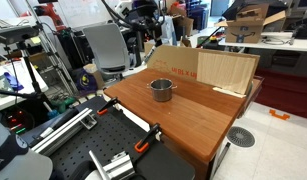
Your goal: Take the marker out of the pot and place it on the desk
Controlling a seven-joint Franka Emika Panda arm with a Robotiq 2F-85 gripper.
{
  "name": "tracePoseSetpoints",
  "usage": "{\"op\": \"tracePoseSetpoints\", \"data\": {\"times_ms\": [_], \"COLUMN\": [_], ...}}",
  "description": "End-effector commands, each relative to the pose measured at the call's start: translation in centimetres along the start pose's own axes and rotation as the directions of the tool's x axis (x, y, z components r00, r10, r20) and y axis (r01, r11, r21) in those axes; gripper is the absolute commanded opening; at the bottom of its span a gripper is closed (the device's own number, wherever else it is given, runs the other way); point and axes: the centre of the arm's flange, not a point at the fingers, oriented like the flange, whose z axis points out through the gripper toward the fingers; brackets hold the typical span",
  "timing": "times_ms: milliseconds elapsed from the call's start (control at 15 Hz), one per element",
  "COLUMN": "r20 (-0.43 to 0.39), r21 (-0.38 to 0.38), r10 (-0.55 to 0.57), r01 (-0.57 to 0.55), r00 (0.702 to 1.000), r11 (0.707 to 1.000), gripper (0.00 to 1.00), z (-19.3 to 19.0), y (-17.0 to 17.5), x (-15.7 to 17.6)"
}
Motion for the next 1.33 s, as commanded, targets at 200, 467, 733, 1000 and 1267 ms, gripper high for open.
{"op": "tracePoseSetpoints", "data": {"times_ms": [200,467,733,1000,1267], "r20": [0.094,0.151,0.176,0.186,0.200], "r21": [-0.011,-0.041,-0.072,-0.103,-0.136], "r10": [-0.125,-0.173,-0.213,-0.236,-0.259], "r01": [0.127,0.181,0.228,0.258,0.288], "r00": [0.988,0.973,0.961,0.954,0.945], "r11": [0.992,0.983,0.971,0.961,0.948], "gripper": [0.05,0.05,0.05,0.05,0.05], "z": [4.0,9.0,12.9,15.9,18.4], "y": [-4.3,-5.9,-6.9,-7.6,-7.8], "x": [-4.6,-5.7,-5.7,-5.4,-5.6]}}
